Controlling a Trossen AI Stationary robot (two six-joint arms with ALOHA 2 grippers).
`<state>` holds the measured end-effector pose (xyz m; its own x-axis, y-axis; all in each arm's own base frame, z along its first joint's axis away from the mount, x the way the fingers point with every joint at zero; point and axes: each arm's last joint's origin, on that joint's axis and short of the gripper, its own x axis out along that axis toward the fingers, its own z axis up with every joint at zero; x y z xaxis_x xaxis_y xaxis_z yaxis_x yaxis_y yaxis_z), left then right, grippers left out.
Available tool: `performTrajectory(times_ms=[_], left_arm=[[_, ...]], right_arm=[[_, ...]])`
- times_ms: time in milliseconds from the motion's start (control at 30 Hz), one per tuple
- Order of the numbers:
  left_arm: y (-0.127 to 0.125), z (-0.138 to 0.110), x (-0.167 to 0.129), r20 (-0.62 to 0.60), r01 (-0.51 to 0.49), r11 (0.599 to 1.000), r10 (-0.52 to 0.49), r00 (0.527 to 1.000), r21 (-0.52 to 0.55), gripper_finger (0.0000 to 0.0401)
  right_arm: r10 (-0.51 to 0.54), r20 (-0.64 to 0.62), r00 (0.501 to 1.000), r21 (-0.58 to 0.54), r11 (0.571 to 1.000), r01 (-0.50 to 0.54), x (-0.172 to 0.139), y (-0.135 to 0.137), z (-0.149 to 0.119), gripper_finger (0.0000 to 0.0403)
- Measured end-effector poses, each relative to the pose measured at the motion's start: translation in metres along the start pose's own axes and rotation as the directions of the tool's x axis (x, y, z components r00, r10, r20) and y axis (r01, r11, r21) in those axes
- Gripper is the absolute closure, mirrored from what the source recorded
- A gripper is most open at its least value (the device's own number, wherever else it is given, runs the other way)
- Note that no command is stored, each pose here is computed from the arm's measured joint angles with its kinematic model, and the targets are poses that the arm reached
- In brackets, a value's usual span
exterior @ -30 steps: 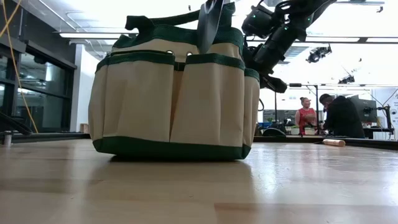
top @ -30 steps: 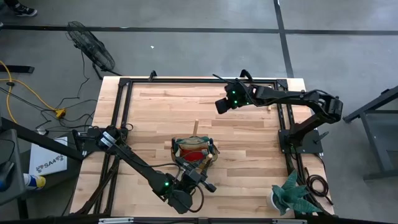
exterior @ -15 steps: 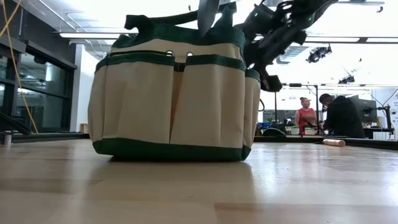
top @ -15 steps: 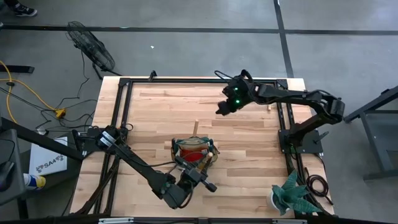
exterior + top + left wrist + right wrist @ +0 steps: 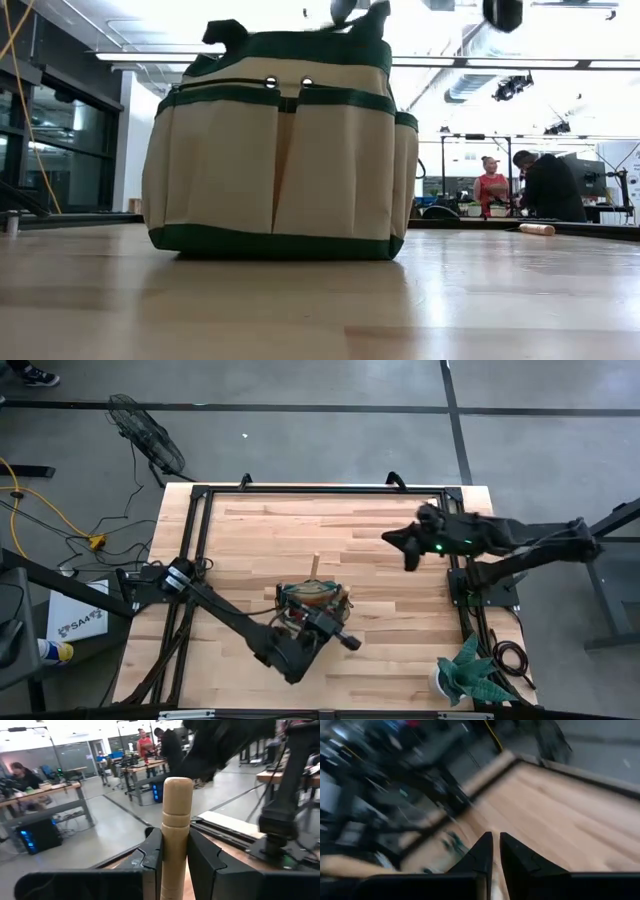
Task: Pick & Place Garden tools in Gardening bag
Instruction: Put the left light brown trowel into the white gardening bag
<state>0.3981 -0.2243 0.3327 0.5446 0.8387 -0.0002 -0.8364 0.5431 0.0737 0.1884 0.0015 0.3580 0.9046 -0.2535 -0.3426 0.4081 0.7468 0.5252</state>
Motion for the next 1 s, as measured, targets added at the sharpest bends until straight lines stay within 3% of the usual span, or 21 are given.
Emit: performTrajectory(times_ms=[133, 267, 433, 733, 1000], left_arm=[[0.001, 0.003, 0.012, -0.002, -0.026, 0.999, 0.026, 1.000, 0.028, 0.0347], [0.002, 0.003, 0.019, -0.003, -0.041, 0.999, 0.041, 0.999, 0.029, 0.0347], [0.002, 0.003, 0.021, -0.003, -0.047, 0.998, 0.047, 0.999, 0.032, 0.0347], [0.002, 0.002, 0.021, -0.006, -0.052, 0.998, 0.052, 0.999, 0.036, 0.0347], [0.002, 0.003, 0.020, -0.004, -0.045, 0.998, 0.045, 0.999, 0.034, 0.0347]], right_arm=[[0.156, 0.109, 0.982, -0.072, 0.986, -0.148, -0.014, 0.026, -0.001, 0.0378], [0.278, 0.135, 0.951, -0.208, 0.946, -0.247, -0.008, 0.049, -0.007, 0.0377], [0.285, 0.062, 0.957, -0.334, 0.909, -0.249, 0.016, 0.066, -0.030, 0.0337], [0.317, 0.050, 0.947, -0.371, 0.886, -0.278, 0.040, 0.078, -0.043, 0.0199], [0.363, 0.043, 0.931, -0.375, 0.869, -0.322, 0.042, 0.085, -0.048, 0.0184]])
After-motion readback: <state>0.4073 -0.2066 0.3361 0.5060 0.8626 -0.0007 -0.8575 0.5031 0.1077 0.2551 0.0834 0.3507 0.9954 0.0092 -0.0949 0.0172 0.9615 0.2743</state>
